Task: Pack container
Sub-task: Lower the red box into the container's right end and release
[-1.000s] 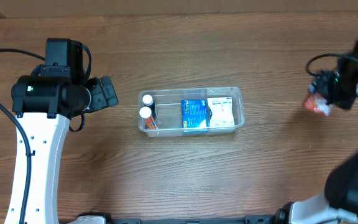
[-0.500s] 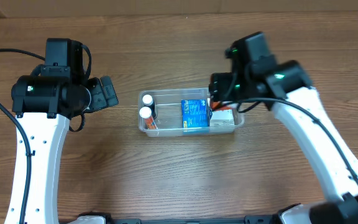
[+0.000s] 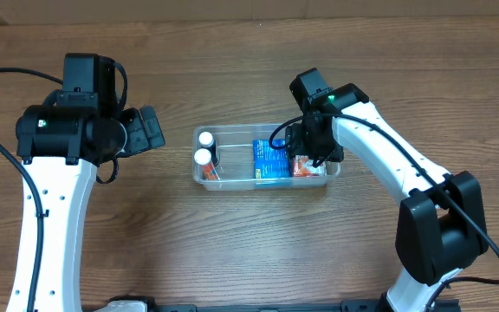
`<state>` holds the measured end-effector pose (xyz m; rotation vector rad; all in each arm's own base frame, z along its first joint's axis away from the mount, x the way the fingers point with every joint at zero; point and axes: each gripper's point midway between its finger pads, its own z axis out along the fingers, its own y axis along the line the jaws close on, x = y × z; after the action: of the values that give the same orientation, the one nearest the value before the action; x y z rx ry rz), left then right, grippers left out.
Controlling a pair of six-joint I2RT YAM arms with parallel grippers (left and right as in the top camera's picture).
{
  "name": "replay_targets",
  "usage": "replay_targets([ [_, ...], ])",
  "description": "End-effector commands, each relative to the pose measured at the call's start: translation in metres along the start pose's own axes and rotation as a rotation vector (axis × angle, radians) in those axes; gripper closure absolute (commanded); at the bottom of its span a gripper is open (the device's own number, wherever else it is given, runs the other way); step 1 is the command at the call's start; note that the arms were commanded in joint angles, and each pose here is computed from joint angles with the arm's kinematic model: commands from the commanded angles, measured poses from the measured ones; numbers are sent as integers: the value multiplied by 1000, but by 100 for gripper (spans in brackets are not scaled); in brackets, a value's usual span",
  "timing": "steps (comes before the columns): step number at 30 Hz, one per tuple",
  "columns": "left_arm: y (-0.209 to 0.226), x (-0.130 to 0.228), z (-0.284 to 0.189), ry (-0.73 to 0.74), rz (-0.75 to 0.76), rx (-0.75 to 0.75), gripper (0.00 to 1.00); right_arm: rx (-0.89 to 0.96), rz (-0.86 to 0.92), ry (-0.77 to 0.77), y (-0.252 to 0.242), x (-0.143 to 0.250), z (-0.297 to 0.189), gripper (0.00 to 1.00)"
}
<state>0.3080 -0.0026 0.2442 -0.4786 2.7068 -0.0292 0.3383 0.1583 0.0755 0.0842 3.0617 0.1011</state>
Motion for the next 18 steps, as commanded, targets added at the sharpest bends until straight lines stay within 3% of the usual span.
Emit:
replay_targets([
  [1,-1,-3,-1,-3,22,9,0,31,8,-24,-6,-3,-1,24],
  [6,-1,-3,-1,-3,22,9,0,35,8,-15,-7,-1,-1,11],
  [13,-1,-3,-1,-3,22,9,0,33,4,-29,-7,-3,-5,16],
  [18,-1,-2,-1,-2,22,9,0,10,-20,-159,-1,-25,-47,16],
])
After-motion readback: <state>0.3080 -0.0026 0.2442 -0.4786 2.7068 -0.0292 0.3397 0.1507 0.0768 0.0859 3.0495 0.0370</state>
